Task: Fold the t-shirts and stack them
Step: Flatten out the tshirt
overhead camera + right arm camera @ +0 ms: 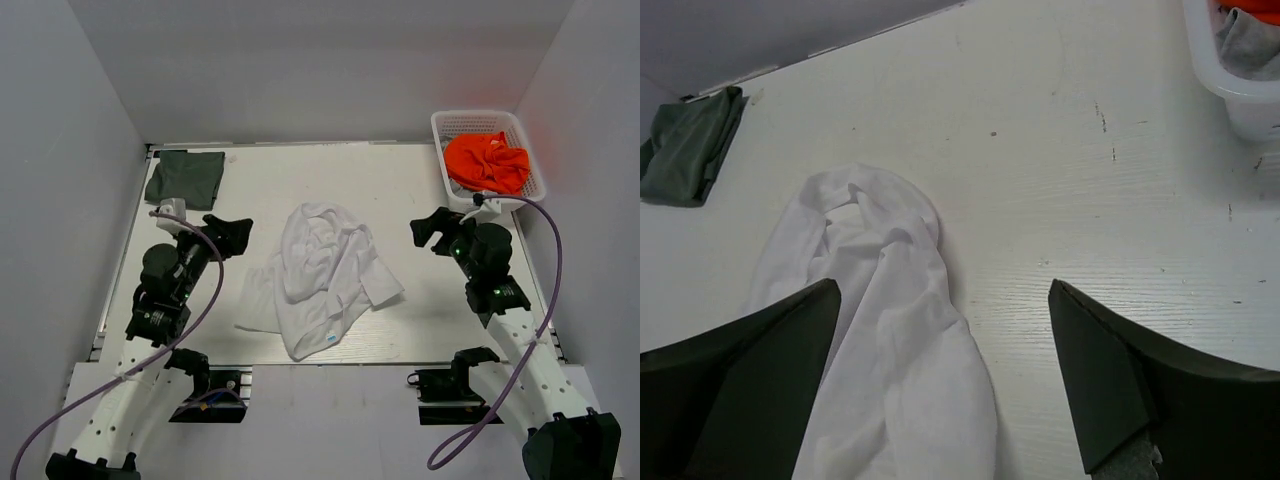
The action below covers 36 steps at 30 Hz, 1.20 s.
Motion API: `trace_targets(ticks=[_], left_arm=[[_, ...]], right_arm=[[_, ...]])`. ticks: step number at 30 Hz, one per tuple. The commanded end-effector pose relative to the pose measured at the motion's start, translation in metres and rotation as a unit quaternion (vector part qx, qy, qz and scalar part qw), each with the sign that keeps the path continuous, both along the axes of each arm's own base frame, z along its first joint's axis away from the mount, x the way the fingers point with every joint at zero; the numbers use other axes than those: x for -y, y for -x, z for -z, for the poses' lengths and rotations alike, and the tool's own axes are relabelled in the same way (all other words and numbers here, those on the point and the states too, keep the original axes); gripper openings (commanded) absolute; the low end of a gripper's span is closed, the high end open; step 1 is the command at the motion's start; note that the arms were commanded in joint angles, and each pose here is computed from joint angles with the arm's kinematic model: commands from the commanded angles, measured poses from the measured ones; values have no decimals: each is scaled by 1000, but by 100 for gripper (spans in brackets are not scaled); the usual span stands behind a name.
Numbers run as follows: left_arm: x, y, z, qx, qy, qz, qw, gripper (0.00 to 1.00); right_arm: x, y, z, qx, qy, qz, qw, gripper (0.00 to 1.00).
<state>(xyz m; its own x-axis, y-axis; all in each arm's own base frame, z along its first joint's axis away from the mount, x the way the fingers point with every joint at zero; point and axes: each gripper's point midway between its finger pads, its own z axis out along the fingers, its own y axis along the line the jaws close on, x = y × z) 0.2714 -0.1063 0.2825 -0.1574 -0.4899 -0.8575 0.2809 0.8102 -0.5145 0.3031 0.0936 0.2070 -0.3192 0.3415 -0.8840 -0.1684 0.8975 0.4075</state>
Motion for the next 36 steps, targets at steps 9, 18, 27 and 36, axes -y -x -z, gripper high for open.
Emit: trace_targets(ticks=[9, 18, 27, 36], left_arm=[[29, 30, 135, -357, 12, 58, 932, 100], [18, 91, 238, -510, 11, 25, 860, 100], [-12, 117, 279, -591, -42, -82, 801, 100], [-28, 123, 285, -615, -96, -143, 770, 82]], right_arm=[[3, 8, 22, -88, -31, 29, 995, 90], [-28, 46, 75, -232, 10, -88, 969, 90], [-70, 89, 103, -289, 46, -191, 937, 85], [-120, 119, 106, -308, 105, -280, 903, 84]])
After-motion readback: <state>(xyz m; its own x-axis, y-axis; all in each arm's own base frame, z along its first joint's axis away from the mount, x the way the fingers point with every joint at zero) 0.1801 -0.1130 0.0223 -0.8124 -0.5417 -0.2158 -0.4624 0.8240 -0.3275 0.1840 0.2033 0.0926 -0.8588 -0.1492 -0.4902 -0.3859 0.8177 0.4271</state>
